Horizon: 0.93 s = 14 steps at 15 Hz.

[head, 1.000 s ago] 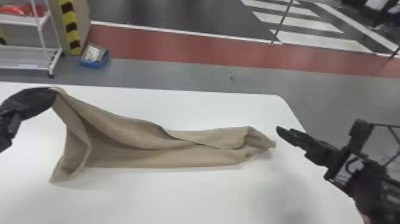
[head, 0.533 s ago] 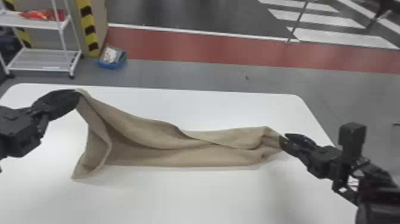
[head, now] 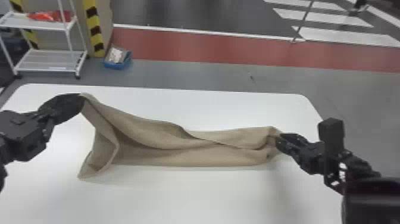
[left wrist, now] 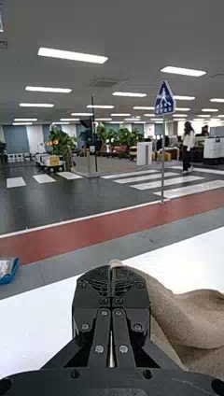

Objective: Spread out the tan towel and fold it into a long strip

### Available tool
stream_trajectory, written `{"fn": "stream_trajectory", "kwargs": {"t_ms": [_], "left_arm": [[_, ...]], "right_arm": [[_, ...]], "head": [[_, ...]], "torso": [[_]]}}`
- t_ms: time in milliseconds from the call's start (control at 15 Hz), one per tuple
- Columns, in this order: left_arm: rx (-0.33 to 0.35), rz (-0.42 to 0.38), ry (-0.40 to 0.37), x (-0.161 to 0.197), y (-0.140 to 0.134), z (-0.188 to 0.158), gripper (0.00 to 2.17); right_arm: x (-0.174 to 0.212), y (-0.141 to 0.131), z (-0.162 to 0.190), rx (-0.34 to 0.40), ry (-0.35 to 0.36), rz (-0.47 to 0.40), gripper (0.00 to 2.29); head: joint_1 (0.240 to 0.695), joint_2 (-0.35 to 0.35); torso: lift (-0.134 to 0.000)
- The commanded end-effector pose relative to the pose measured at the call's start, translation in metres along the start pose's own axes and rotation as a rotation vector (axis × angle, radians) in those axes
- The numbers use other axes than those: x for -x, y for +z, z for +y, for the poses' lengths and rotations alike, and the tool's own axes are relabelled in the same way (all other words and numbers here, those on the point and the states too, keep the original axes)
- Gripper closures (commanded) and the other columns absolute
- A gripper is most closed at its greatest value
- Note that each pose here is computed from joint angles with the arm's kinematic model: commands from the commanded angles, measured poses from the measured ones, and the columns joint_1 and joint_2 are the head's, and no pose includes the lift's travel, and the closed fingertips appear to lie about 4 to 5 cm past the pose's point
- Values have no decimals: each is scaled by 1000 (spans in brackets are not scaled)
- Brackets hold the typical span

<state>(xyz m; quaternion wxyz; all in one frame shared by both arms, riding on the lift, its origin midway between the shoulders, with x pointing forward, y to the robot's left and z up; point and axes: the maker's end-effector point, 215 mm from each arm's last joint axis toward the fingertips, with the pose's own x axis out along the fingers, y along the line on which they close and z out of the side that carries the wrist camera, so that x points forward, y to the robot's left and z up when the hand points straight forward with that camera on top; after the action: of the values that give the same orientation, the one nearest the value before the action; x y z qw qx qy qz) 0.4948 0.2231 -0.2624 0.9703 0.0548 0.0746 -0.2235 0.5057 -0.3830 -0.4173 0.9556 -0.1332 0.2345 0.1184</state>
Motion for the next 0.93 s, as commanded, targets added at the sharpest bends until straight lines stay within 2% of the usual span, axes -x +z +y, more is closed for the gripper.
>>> {"fn": "stream_trajectory", "kwargs": {"t_ms": [0,267,400,600,733,867], "left_arm": [[-2,1,-1,1,-1,-1,1706],[-8,-3,-3,5,3,-3,1710],[-8,-2,-3,5,2,-2,1706],[-6,0,-5,6,1,-4,1710],[-5,4,-3,8,-1,-4,1706],[-6,3,-2,11,-1,-4,1710]], "right_arm": [[-11,-8,-2,-6,2,28,866],[-15,-15,-9,-7,-9,51,856],[-15,-21,-15,0,-23,66,586],[-14,-23,-16,5,-25,69,589],[-15,-23,-16,4,-24,70,805],[-15,-24,-18,-2,-24,77,1217]], "head": [[695,-176],[695,-180],[695,-185],[695,-193],[695,-197],[695,-198]], "torso": [[-124],[-124],[-124],[-124],[-124],[-124]]}}
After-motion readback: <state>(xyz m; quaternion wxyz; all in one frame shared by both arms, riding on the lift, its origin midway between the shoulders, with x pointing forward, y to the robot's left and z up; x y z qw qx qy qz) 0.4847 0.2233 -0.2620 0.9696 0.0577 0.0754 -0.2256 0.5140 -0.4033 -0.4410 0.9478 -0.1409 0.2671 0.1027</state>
